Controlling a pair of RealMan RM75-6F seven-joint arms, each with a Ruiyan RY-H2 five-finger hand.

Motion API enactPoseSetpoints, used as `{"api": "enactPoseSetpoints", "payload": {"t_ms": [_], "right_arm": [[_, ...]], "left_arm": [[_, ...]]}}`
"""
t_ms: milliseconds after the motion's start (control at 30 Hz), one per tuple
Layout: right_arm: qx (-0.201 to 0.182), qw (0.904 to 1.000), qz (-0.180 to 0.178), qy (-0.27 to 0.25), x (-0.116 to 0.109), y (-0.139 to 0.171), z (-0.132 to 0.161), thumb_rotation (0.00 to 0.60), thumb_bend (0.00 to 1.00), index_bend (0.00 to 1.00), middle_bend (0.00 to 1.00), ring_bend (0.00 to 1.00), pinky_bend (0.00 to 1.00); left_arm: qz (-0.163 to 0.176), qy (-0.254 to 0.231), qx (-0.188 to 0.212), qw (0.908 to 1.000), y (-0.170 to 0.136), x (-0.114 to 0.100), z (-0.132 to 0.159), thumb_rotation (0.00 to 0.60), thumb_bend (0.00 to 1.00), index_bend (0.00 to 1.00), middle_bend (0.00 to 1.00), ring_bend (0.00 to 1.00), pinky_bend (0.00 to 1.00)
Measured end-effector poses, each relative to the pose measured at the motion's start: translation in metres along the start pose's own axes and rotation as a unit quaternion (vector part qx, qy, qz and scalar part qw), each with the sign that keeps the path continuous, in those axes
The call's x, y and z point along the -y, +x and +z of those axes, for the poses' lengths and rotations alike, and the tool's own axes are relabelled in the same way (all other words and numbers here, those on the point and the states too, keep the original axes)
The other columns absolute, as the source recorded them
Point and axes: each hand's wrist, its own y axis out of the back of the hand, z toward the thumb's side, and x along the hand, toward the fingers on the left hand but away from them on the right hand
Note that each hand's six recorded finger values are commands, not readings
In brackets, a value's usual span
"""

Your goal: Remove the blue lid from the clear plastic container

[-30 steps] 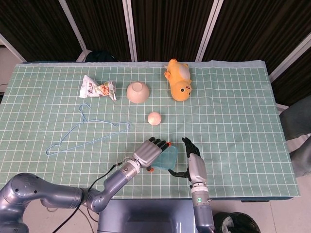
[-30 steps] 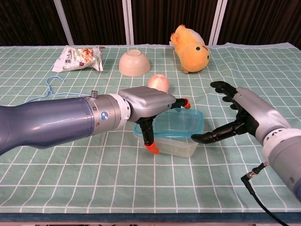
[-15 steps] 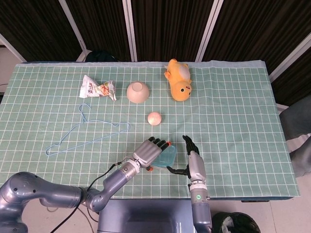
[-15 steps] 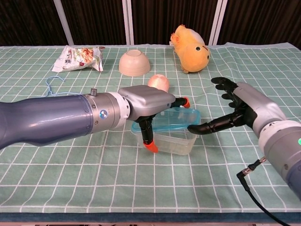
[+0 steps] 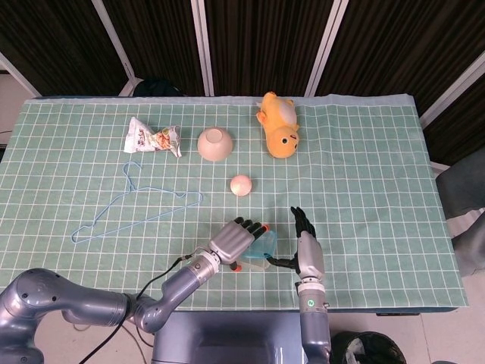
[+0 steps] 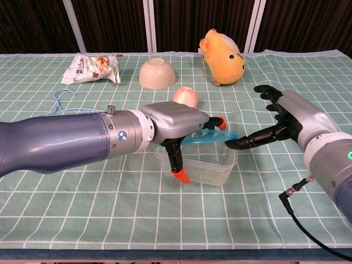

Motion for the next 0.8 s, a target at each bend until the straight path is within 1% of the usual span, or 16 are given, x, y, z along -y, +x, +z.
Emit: {"api": "enactPoseSetpoints", "payload": {"t_ms": [100, 167, 233, 300, 367, 433, 533, 600, 633, 700, 800], "right_arm": [[-0.011, 0.9997, 0.000, 0.022, -0.001, 0.001, -0.004, 0.600, 0.21, 0.00, 0.00, 0.00, 0.00], [-0.019, 0.9993, 0.000, 0.032, -0.002, 0.002, -0.008, 0.600, 0.21, 0.00, 0.00, 0.00, 0.00], [-0.022, 0.9993, -0.001, 0.032, -0.002, 0.002, -0.011, 0.600, 0.21, 0.00, 0.00, 0.00, 0.00], [-0.028, 0.9992, -0.001, 0.029, -0.003, 0.002, -0.013, 0.600, 0.21, 0.00, 0.00, 0.00, 0.00], [-0.036, 0.9990, -0.002, 0.028, -0.003, 0.003, -0.015, 0.600, 0.21, 0.01, 0.00, 0.00, 0.00], [-0.043, 0.9988, -0.002, 0.025, -0.002, 0.004, -0.014, 0.600, 0.21, 0.06, 0.00, 0.00, 0.00], [-0.053, 0.9984, -0.003, 0.019, -0.002, 0.004, -0.012, 0.600, 0.22, 0.28, 0.00, 0.00, 0.00], [-0.058, 0.9982, -0.004, 0.017, -0.002, 0.005, -0.012, 0.600, 0.27, 0.38, 0.00, 0.00, 0.00], [-0.059, 0.9981, -0.004, 0.016, -0.002, 0.005, -0.012, 0.600, 0.29, 0.40, 0.00, 0.00, 0.00], [-0.060, 0.9981, -0.004, 0.015, -0.002, 0.006, -0.013, 0.600, 0.38, 0.45, 0.01, 0.00, 0.00], [-0.058, 0.9982, -0.001, 0.015, -0.001, 0.007, -0.015, 0.600, 0.48, 0.48, 0.01, 0.00, 0.00]], "left_arm": [[0.004, -0.011, 0.001, 0.9999, 0.000, -0.004, 0.001, 0.600, 0.07, 0.00, 0.00, 0.06, 0.29], [0.004, -0.023, 0.003, 0.9997, -0.001, -0.006, 0.002, 0.600, 0.07, 0.00, 0.00, 0.03, 0.27], [0.001, -0.032, 0.005, 0.9995, -0.001, -0.008, 0.002, 0.600, 0.06, 0.00, 0.00, 0.00, 0.23], [-0.002, -0.034, 0.008, 0.9994, -0.002, -0.010, 0.001, 0.600, 0.04, 0.00, 0.00, 0.00, 0.19], [-0.005, -0.036, 0.011, 0.9993, -0.003, -0.012, 0.001, 0.600, 0.03, 0.00, 0.00, 0.00, 0.17], [-0.005, -0.035, 0.014, 0.9993, -0.003, -0.013, 0.000, 0.600, 0.02, 0.00, 0.00, 0.00, 0.15], [-0.005, -0.032, 0.014, 0.9994, -0.004, -0.015, -0.001, 0.600, 0.02, 0.00, 0.00, 0.00, 0.13], [-0.003, -0.029, 0.014, 0.9995, -0.004, -0.015, -0.001, 0.600, 0.01, 0.00, 0.00, 0.00, 0.12], [-0.004, -0.028, 0.013, 0.9995, -0.005, -0.015, -0.002, 0.600, 0.01, 0.00, 0.00, 0.00, 0.12], [-0.004, -0.028, 0.012, 0.9995, -0.006, -0.015, -0.003, 0.600, 0.01, 0.00, 0.00, 0.00, 0.12], [-0.005, -0.027, 0.012, 0.9996, -0.008, -0.014, -0.004, 0.600, 0.01, 0.00, 0.00, 0.00, 0.12]]}}
